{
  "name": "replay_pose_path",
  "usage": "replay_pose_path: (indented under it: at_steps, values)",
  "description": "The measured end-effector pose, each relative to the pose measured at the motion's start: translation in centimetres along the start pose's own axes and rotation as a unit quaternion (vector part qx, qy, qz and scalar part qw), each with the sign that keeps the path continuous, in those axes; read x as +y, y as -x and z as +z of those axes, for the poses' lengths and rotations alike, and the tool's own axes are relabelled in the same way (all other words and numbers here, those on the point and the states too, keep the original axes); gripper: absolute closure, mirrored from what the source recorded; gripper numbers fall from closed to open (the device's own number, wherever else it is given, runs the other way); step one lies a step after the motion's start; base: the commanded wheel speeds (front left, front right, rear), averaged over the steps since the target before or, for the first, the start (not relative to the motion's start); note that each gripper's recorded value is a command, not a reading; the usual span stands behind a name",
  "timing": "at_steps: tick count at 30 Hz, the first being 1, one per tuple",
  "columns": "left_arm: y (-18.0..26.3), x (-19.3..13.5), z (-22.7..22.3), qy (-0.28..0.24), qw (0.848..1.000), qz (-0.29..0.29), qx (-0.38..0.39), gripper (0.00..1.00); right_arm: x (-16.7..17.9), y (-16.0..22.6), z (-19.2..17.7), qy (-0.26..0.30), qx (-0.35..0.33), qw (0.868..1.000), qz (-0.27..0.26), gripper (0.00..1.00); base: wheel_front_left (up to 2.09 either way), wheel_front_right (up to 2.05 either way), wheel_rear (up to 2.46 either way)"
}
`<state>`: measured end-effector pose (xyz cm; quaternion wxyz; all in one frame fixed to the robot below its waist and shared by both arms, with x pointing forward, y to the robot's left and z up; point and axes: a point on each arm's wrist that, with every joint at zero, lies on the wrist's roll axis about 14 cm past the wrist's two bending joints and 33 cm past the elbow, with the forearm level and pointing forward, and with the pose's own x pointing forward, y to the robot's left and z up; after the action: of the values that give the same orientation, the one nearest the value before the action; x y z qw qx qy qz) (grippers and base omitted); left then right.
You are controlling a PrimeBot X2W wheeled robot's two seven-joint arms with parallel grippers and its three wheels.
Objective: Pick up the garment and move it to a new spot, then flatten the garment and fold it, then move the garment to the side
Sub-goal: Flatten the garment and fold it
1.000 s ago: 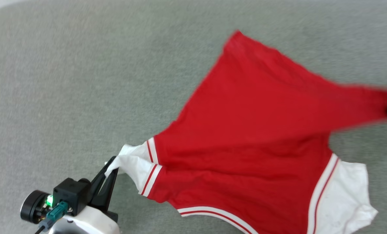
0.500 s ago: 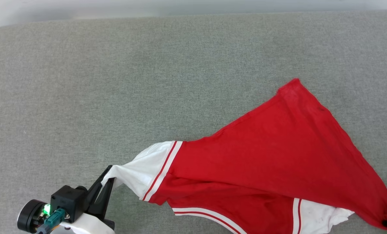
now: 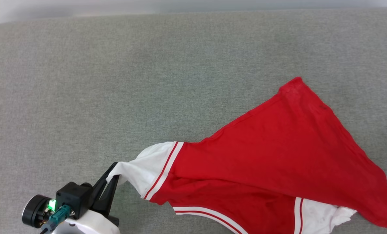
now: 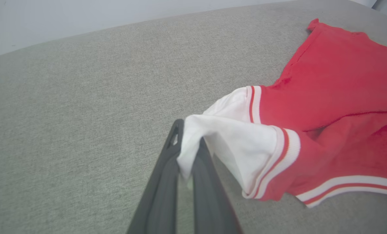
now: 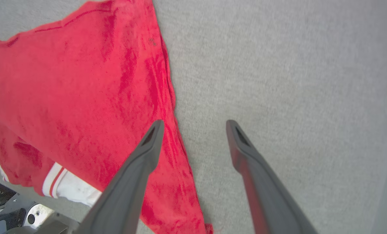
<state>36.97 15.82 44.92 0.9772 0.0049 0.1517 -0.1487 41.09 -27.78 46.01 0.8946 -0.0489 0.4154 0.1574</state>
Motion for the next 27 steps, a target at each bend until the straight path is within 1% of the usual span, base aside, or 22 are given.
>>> replay_pose_path:
  at_steps: [4,6,11,15,18,21,24,27]
  values:
    - [-0.4,0.2,0.0,-0.002,1.000,0.000,0.000,1.00,0.5,-0.2,5.4,0.053,-0.036,0.998,-0.002,0.00,0.00,0.00,0.00]
    - [-0.7,0.3,0.0,-0.002,1.000,0.000,0.000,1.00,1.3,-1.1,6.7,0.071,-0.023,0.997,0.005,0.00,0.00,0.00,0.00]
    - [-1.6,0.4,-0.2,-0.003,1.000,-0.001,0.000,1.00,2.9,-4.1,8.7,0.115,0.033,0.993,0.012,0.00,0.00,0.00,0.00]
    - [-2.2,0.6,-0.7,-0.002,1.000,0.001,0.005,1.00,4.7,-7.4,9.5,0.137,0.074,0.987,0.025,0.00,0.00,0.00,0.00]
    - [-2.7,0.8,-1.1,-0.001,1.000,0.003,0.007,1.00,5.4,-9.9,9.6,0.146,0.100,0.984,0.027,0.00,0.00,0.00,0.00]
    - [-3.2,1.0,-1.5,0.001,1.000,0.005,0.011,1.00,6.0,-12.4,8.8,0.150,0.128,0.980,0.032,0.00,0.00,0.00,0.00]
    - [-3.6,1.2,-2.0,0.003,1.000,0.007,0.017,1.00,7.1,-14.8,8.3,0.144,0.137,0.979,0.048,0.00,0.00,0.00,0.00]
    - [-3.8,1.5,-2.6,0.003,1.000,0.010,0.023,1.00,7.9,-16.8,6.5,0.149,0.160,0.974,0.059,0.00,0.00,0.00,0.00]
